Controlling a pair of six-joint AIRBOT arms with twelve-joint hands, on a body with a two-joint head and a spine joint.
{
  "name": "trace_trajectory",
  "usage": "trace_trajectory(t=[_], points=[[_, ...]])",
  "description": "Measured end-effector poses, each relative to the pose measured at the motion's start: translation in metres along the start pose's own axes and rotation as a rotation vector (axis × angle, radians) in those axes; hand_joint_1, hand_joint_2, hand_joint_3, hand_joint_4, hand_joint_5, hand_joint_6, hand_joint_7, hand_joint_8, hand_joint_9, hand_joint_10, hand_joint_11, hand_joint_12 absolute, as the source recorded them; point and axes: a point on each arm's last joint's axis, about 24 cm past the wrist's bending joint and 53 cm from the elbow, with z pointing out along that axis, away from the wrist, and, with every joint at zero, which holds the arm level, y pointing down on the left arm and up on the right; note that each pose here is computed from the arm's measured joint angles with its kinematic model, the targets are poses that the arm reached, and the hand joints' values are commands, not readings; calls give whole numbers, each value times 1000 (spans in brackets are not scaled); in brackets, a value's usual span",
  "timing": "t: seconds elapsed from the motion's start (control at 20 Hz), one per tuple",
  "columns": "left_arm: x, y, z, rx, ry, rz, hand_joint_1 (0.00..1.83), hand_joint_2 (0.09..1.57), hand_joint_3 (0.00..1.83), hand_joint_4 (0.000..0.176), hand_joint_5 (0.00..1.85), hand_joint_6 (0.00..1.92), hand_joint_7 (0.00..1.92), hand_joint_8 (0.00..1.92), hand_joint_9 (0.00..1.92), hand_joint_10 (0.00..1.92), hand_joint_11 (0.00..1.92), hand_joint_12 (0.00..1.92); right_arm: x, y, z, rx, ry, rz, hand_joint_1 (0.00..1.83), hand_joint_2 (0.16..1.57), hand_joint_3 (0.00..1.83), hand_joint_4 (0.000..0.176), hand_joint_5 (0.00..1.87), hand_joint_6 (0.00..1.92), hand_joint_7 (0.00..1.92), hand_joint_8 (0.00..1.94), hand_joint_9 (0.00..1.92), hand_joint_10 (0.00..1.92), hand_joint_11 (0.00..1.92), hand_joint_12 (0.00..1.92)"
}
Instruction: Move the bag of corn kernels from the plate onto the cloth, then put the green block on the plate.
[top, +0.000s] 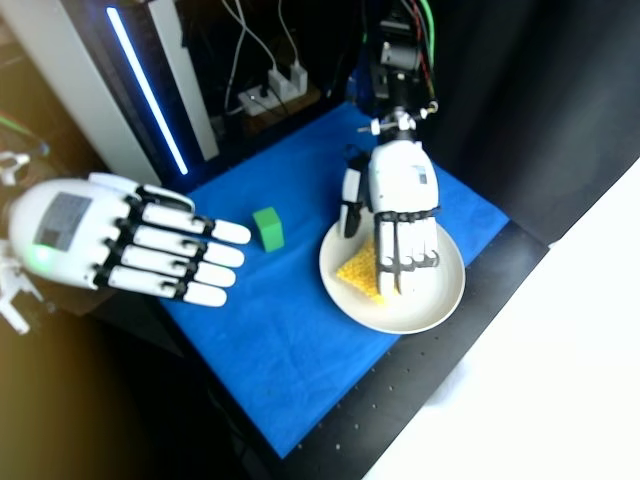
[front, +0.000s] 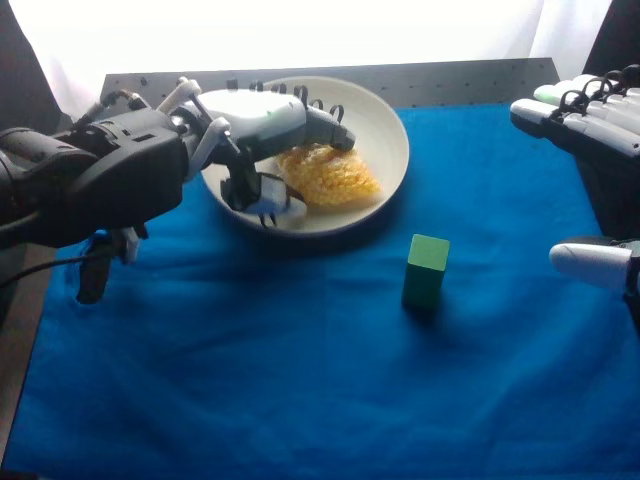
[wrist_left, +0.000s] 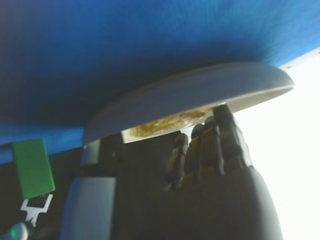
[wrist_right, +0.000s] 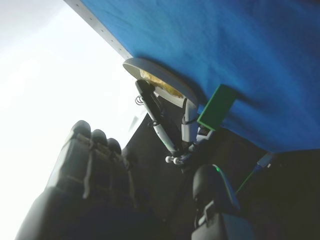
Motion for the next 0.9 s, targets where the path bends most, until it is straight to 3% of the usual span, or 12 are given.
trace_trajectory(t=[0.05,0.1,0.2,0.25,0.3,0.35,0.4,0.55,0.65,0.7,0.75,0.9], points=[[-4,-1,0,2,-13,-8,1356,1322,5,0,502,1359,302,838,521,1676,508,1859,0,0,0,0,0,2,333,1275,12,26,0,0,0,0,0,0,0,0],[-6,-1,0,3,-17,-9,1088,1354,2,0,526,1575,202,1049,399,1731,486,1909,0,0,0,0,0,2,336,1279,13,24,0,0,0,0,0,0,0,0],[-5,-1,-5,4,-14,-12,1576,1263,0,0,343,1072,148,1123,528,1715,438,1911,-1,-1,0,2,-2,4,355,1285,13,32,0,0,0,0,0,0,0,0],[-7,-3,-10,9,-16,-12,1595,1268,0,0,304,1097,105,1250,519,1735,440,1852,0,-1,-1,4,-2,5,344,1283,11,32,0,0,0,0,0,0,0,0],[-10,-3,-13,13,-27,-12,1306,1383,5,0,457,1582,303,1787,442,1796,453,1839,1,-2,-2,5,1,6,373,1280,8,42,0,0,0,0,0,0,0,0],[-21,-4,-20,20,-60,-9,1541,1292,0,0,288,1227,133,1459,511,1734,474,1829,3,-3,-1,8,4,11,368,1279,6,47,0,0,0,0,0,0,0,0],[-33,-5,-27,29,-97,-12,1449,1344,0,0,276,1107,386,1744,462,1783,482,1872,4,-3,-1,8,7,12,362,1275,4,48,0,0,0,0,0,0,0,0],[-70,-23,-54,91,-227,14,1589,1324,0,0,77,1148,34,1470,432,1846,475,1921,4,-3,-1,10,6,14,231,1285,8,52,0,0,0,0,0,0,0,0],[-81,-41,-76,167,-287,10,1415,1391,0,44,63,1095,296,1768,491,1918,364,1921,4,-3,-1,8,5,14,277,1287,7,61,0,0,0,0,0,0,0,0],[-79,-46,-86,197,-302,3,1414,1386,0,33,132,974,390,1841,420,1866,373,1921,4,-3,-2,9,6,15,263,1287,6,66,0,0,0,0,0,0,0,0],[-69,-52,-97,223,-295,1,1277,1385,3,0,462,1591,402,1847,458,1780,511,1921,3,-5,-2,14,3,20,259,1294,8,61,0,0,0,0,0,0,0,0],[-34,-57,-116,259,-223,12,1001,1441,3,0,482,1689,374,1911,313,1884,449,1921,3,-5,-2,17,-2,25,332,1296,6,40,0,0,0,0,0,0,0,0]])
